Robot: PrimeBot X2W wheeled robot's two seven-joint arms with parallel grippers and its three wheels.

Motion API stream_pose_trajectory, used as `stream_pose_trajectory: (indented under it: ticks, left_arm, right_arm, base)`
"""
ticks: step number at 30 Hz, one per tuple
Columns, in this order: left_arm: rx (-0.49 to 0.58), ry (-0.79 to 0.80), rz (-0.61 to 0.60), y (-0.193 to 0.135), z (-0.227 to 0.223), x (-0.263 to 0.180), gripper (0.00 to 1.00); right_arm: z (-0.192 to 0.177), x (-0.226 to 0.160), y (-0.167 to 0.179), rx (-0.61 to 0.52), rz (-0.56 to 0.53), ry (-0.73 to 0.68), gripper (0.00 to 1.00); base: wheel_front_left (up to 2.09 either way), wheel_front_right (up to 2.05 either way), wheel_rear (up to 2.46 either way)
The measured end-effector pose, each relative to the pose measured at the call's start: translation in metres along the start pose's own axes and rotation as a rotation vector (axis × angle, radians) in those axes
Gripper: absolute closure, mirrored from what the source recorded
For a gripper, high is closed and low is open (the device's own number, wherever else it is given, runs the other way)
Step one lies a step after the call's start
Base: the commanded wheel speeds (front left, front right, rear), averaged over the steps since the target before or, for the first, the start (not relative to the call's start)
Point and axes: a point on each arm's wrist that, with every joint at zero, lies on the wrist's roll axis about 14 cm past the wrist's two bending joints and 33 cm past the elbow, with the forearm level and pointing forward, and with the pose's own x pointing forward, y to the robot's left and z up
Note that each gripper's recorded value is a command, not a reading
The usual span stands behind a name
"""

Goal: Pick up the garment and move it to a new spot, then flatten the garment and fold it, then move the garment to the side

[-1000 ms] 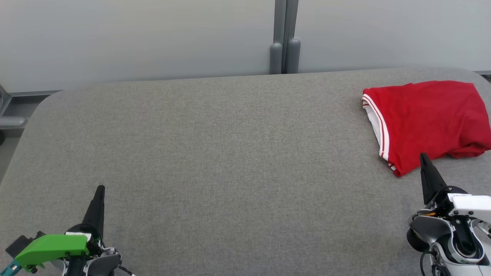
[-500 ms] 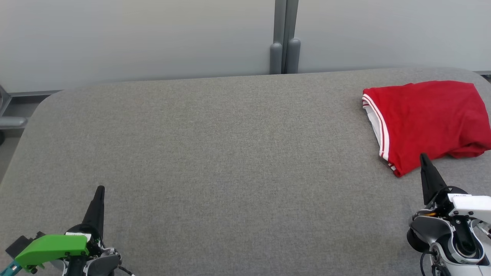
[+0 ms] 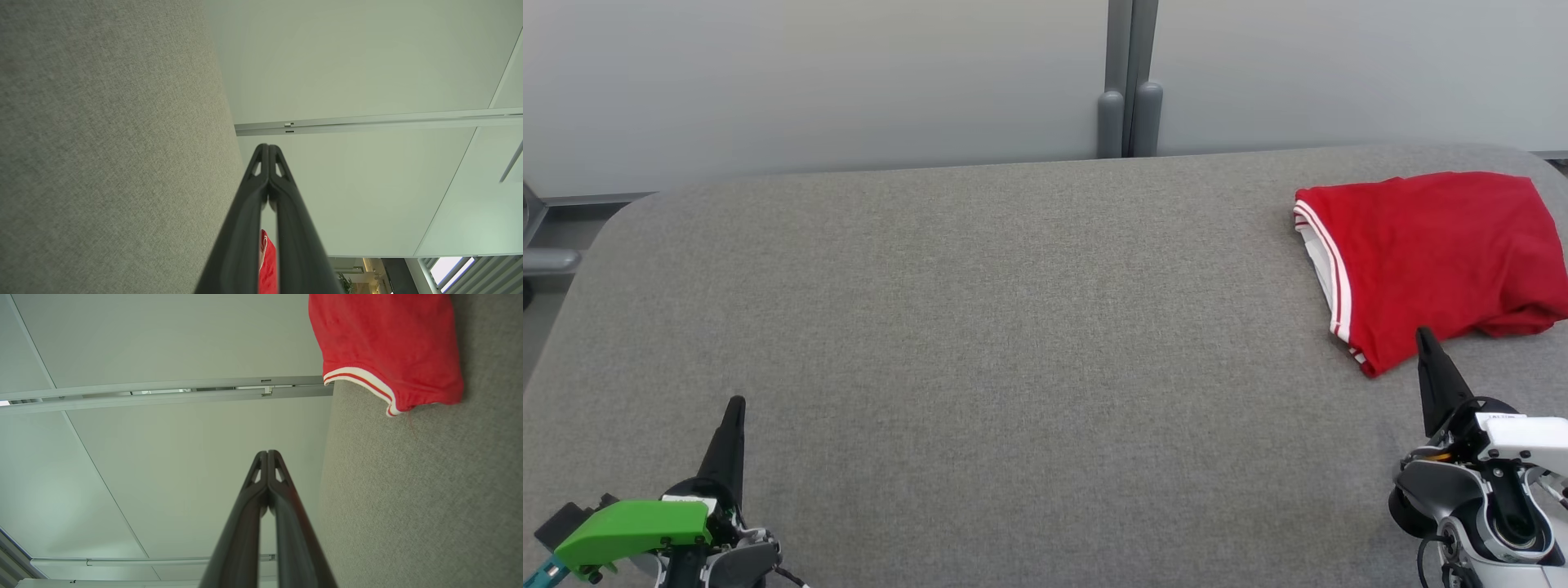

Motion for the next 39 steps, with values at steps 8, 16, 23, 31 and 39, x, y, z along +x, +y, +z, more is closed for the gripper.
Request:
stream_pose_trajectory:
  ticks: [8,16,23,31,39]
  left_arm:
    - [0.0,-0.001,0.0,0.0001,0.0002,0.0,1.0]
    - [0.0,0.0,0.0,0.0,0.0004,0.0001,1.0]
    - [0.0,-0.001,0.0,0.0,0.0006,0.0001,1.0]
    - [0.0,-0.002,0.0,0.0,0.0008,0.0001,1.0]
    - [-0.001,-0.002,0.0,0.0001,0.001,0.0001,1.0]
  right_arm:
    - [0.0001,0.0,-0.0003,0.0,-0.001,0.0,1.0]
    - [0.0003,-0.0001,-0.0007,0.001,-0.002,-0.001,1.0]
    - [0.0005,-0.0001,-0.001,0.001,-0.003,-0.002,1.0]
    - [0.0006,-0.0001,-0.0011,0.001,-0.003,-0.002,1.0]
    - [0.0006,-0.0002,-0.0012,0.002,-0.003,-0.002,1.0]
  base:
    - [0.0,0.0,0.0]
    - [0.0,0.0,0.0]
    - [0.0,0.0,0.0]
    - [0.0,0.0,0.0]
    - [0.0,0.0,0.0]
